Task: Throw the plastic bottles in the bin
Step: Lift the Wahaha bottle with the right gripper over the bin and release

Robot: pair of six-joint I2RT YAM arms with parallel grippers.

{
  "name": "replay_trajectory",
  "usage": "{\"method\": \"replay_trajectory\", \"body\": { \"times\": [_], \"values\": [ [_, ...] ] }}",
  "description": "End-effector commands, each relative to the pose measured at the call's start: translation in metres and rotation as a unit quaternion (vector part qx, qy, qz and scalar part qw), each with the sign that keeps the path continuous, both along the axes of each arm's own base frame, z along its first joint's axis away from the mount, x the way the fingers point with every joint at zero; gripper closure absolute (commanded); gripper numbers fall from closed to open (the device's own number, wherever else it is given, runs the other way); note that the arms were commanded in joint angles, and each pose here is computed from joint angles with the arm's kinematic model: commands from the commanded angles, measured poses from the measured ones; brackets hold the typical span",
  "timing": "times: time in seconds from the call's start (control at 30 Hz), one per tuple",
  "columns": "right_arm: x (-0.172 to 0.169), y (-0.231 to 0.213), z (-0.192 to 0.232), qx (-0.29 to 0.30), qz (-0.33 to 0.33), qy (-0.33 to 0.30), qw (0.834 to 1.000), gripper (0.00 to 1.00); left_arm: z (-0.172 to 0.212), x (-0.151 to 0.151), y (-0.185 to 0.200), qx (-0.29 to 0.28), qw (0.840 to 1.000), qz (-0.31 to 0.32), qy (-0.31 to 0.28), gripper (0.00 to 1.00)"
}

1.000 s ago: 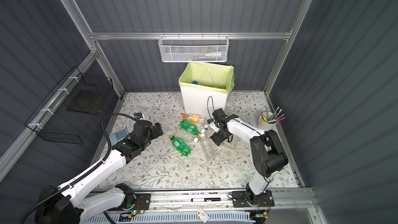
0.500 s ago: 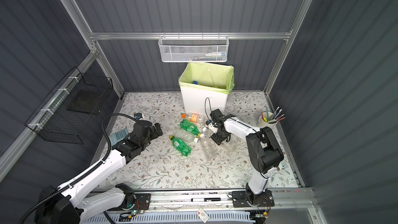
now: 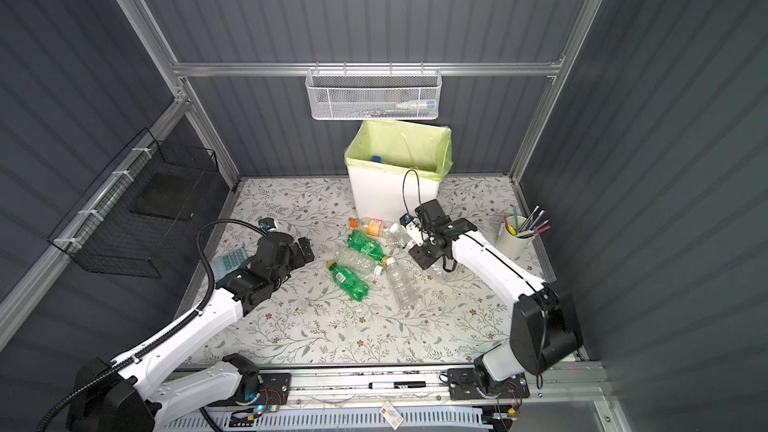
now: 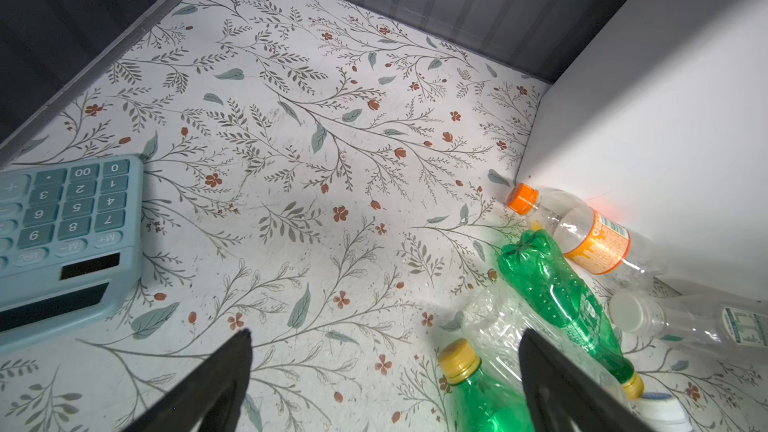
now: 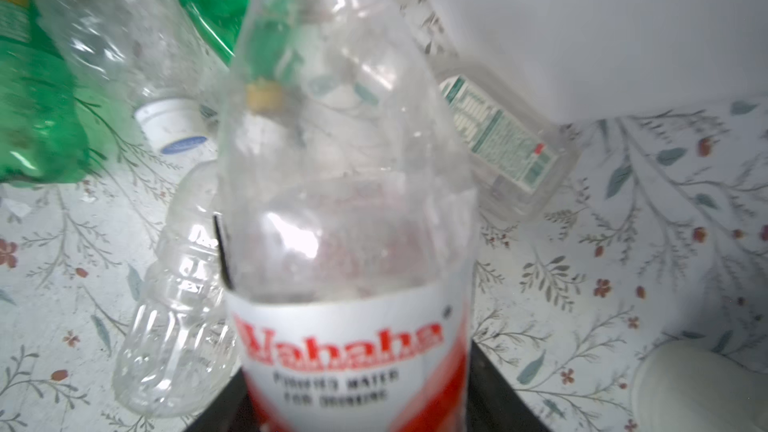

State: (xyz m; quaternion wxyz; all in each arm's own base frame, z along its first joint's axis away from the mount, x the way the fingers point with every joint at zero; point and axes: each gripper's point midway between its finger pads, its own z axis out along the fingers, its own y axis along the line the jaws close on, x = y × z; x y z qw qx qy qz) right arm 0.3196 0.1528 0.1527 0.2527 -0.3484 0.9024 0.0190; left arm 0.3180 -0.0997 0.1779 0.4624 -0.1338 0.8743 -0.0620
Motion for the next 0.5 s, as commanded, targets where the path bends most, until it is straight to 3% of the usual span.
{"method": "replay_trajectory", "body": {
  "times": [0.0,0.1,0.2,0.37,0.47],
  "values": [
    [0.006,-0.001,0.065,0.070,-0.022,-0.082,0.994,0.45,-0.008,-0.004,0.005,-0.002,1.000,0.008,0.012,0.00],
    [0.007,-0.018,0.145,0.130,-0.056,-0.203,0.969,0.46,-0.010,-0.004,0.004,-0.006,1.000,0.007,0.013,0.00],
    [-0.002,-0.046,0.232,0.190,-0.099,-0.330,0.919,0.46,-0.011,-0.003,0.002,-0.008,1.000,0.005,0.013,0.00],
    [-0.025,-0.091,0.362,0.291,-0.156,-0.517,0.790,0.45,-0.014,0.000,-0.003,-0.016,1.000,-0.002,0.018,0.00],
    [-0.024,-0.100,0.410,0.346,-0.167,-0.562,0.732,0.44,-0.017,0.001,-0.007,-0.025,0.999,-0.007,0.022,0.00]
  ]
}}
